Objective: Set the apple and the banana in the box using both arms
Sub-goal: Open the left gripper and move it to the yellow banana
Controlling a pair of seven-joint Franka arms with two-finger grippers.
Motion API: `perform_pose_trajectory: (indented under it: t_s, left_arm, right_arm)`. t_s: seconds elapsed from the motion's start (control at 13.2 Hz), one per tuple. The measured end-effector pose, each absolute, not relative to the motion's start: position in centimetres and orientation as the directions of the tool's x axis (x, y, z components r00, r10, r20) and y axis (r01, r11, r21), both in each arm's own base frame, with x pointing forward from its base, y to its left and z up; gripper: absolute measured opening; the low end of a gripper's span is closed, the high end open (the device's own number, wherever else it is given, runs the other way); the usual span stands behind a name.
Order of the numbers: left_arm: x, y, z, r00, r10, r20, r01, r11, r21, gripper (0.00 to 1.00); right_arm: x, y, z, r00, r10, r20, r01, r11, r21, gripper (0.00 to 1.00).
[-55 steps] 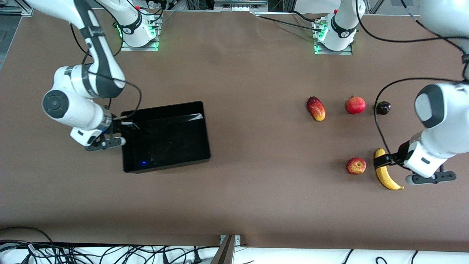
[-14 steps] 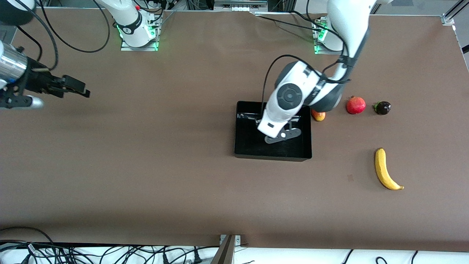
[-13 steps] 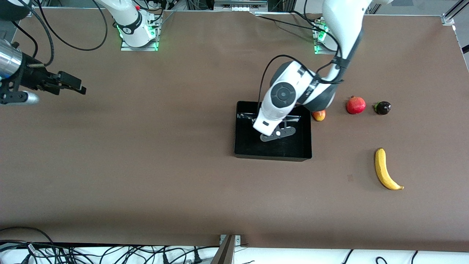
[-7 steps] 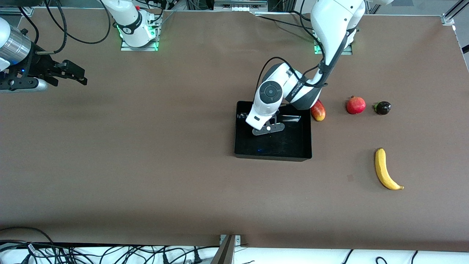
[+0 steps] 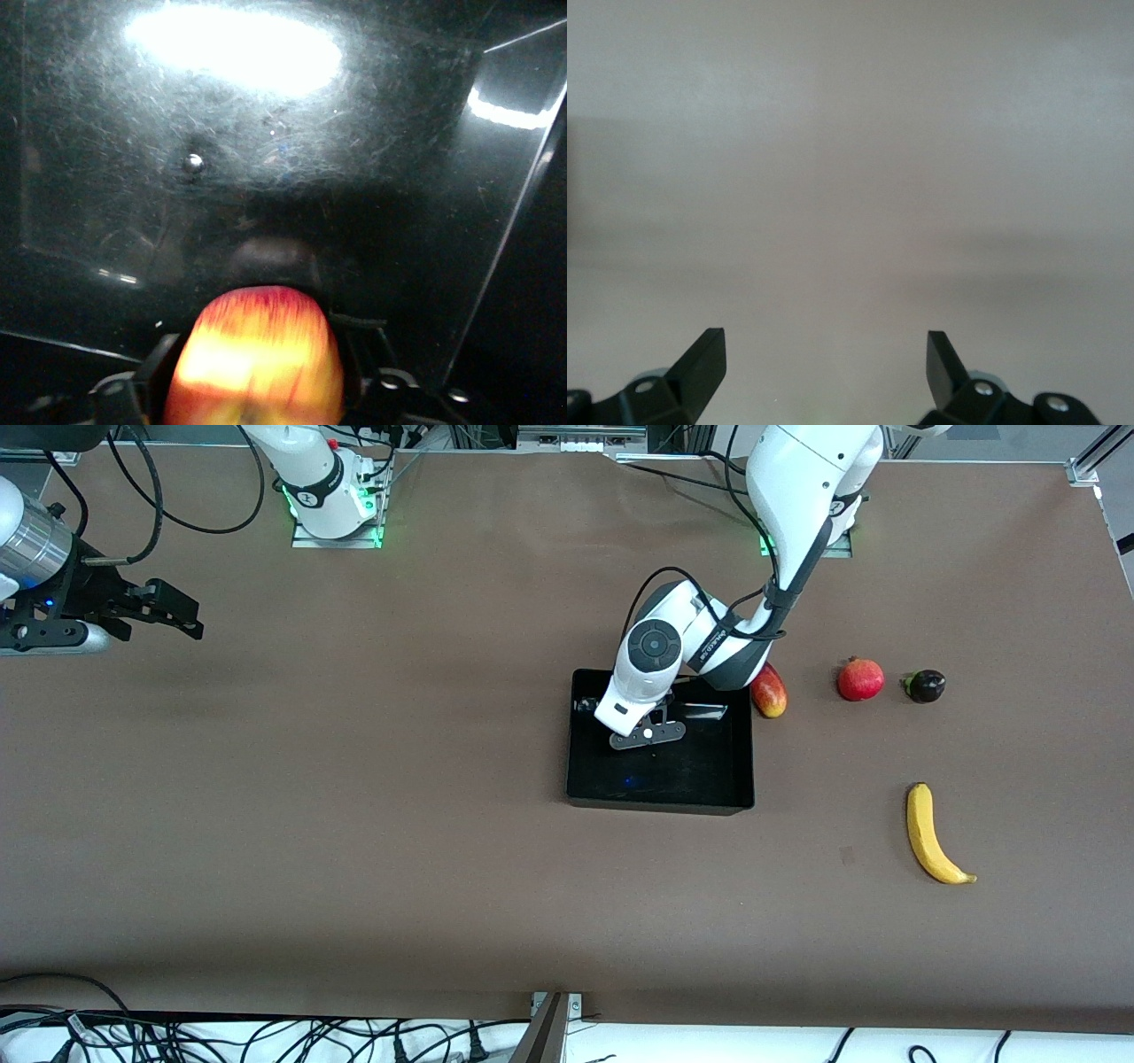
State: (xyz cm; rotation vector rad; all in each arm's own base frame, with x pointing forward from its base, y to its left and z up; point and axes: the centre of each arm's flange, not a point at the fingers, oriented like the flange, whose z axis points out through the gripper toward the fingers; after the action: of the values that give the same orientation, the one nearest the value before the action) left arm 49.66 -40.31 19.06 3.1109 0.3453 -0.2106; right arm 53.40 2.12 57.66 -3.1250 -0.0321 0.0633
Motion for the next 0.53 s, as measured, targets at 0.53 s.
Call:
perform_pose_trajectory:
  t_s: [0.53]
  left_arm:
    - [51.9, -37.7, 28.9, 0.933, 0.290, -0.213, 0.261, -0.953, -0.151, 1.00]
  right_arm:
    - [53.9, 1.6, 58.2, 1.000, 0.014, -0.022, 0.014, -1.000, -0.003, 1.00]
